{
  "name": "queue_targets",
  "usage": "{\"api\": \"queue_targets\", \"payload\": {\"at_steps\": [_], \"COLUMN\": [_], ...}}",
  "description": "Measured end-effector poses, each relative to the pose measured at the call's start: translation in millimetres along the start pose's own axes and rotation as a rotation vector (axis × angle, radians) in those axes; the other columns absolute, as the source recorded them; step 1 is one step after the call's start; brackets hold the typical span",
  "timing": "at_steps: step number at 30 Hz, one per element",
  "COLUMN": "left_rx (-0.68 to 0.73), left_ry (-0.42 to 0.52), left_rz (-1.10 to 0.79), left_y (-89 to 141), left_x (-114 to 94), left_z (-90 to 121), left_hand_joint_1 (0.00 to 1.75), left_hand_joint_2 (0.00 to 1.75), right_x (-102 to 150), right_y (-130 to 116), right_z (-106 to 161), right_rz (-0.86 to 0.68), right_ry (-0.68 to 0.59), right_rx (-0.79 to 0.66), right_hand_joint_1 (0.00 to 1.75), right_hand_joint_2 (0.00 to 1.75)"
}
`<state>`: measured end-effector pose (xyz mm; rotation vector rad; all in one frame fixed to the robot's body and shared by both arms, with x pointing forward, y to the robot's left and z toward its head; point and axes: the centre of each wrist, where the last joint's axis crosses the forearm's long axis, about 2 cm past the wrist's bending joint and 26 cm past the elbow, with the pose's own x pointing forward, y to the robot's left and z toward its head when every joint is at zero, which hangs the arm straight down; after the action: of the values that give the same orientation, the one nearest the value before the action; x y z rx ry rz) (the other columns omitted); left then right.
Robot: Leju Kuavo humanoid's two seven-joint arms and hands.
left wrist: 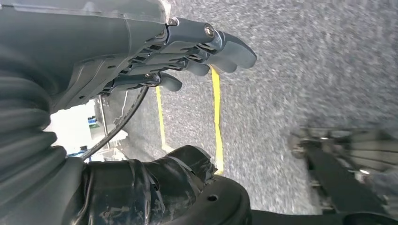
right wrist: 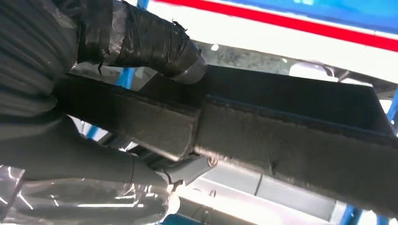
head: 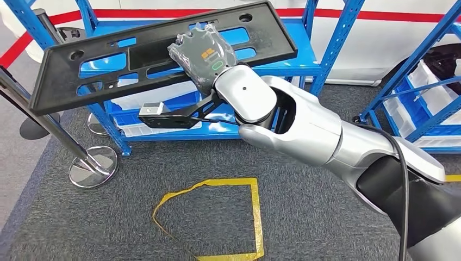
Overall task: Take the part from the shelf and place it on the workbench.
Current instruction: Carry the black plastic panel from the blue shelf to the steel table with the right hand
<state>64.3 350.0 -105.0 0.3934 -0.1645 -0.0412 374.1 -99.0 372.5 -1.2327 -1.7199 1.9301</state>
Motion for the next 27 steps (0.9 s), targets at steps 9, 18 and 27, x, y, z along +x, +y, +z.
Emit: {"api": "queue_targets", "payload": {"at_steps": [9, 18, 27], "left_rx": [0.0, 0.0, 0.008], "left_ry": [-0.005, -0.009, -0.026], "left_rz": [0.0, -0.004, -0.003], "left_y": [-0.2, -0.2, 0.0], "left_x": [2.6, 3.1, -0.1], "left_z": [0.0, 0.1, 0.1], "left_hand_joint_1": [0.0, 0.0, 0.0], "left_hand_joint_2": [1.75, 1.75, 1.75], "right_x": [-1.4, -2.1, -2.6], "right_y": [4.4, 7.9, 6.6], "right_z": [1.3, 2.6, 2.4], "right_rz": [-0.007, -0.011, -0.009], "right_ry": [0.008, 0.011, 0.016], "right_rx": [0.017, 0.03, 0.031], "right_hand_joint_1": [1.75, 1.75, 1.75], "right_hand_joint_2": [1.75, 1.75, 1.75]}}
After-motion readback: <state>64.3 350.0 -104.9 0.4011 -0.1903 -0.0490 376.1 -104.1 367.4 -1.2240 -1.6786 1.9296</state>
